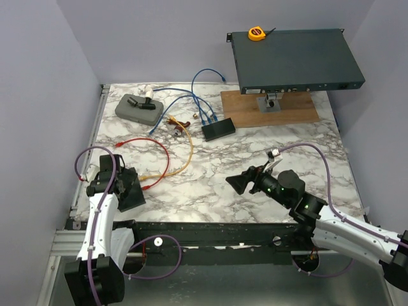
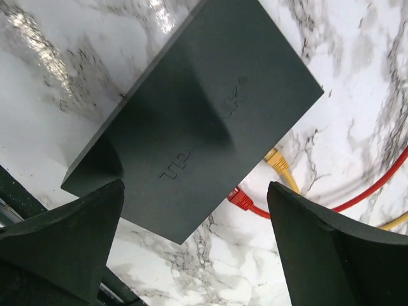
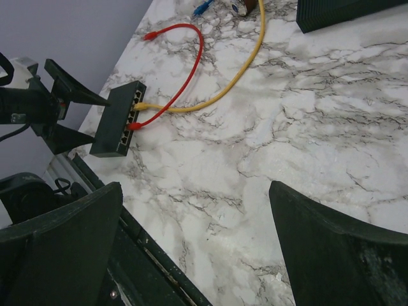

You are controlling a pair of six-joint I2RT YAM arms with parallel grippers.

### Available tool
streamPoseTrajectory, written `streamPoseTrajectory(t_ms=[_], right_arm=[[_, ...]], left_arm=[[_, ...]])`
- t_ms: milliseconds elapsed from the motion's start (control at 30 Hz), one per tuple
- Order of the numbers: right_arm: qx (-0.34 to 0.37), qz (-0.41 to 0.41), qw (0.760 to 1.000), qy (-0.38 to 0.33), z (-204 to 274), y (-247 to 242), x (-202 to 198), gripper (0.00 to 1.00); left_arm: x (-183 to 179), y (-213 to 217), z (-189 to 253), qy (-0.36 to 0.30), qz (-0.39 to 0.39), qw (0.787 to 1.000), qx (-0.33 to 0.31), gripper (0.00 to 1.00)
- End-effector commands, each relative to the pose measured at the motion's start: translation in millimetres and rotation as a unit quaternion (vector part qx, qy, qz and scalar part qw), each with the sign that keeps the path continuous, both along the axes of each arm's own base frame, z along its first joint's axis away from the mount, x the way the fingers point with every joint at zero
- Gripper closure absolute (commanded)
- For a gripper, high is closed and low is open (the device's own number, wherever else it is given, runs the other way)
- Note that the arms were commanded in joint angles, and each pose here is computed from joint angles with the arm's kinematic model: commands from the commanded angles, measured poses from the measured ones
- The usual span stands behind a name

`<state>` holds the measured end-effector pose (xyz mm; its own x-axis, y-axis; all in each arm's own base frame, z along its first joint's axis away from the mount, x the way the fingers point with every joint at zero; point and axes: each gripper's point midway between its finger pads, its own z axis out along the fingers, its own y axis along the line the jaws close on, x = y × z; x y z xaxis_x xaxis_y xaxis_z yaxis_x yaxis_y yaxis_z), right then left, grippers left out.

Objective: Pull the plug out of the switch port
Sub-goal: Move the switch port to the center of the board.

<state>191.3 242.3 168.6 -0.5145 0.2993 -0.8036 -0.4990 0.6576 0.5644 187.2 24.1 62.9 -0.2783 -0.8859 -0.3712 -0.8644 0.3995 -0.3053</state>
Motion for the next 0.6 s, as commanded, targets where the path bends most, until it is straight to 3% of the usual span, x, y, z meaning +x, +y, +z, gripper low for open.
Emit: streamPoseTrajectory(t_ms=[0, 267, 567], right_arm=[[0.004, 0.013, 1.0, 0.008, -3.4, 1.4, -6.9, 0.0], [0.012, 0.011, 1.0, 0.01, -0.9, -1.6, -9.7, 0.0], [0.007, 0.0, 1.0, 0.007, 2.9, -6.1, -7.8, 0.0]], left_arm=[[0.7, 22.6, 8.5, -0.019, 0.075, 0.996, 0.038, 0.06], [-0.3, 23.2, -13.7, 0.012, 0.091, 0.995, 0.032, 0.04], [6.8, 6.0, -41.5, 0.02, 0.05, 0.998, -0.008, 0.07]])
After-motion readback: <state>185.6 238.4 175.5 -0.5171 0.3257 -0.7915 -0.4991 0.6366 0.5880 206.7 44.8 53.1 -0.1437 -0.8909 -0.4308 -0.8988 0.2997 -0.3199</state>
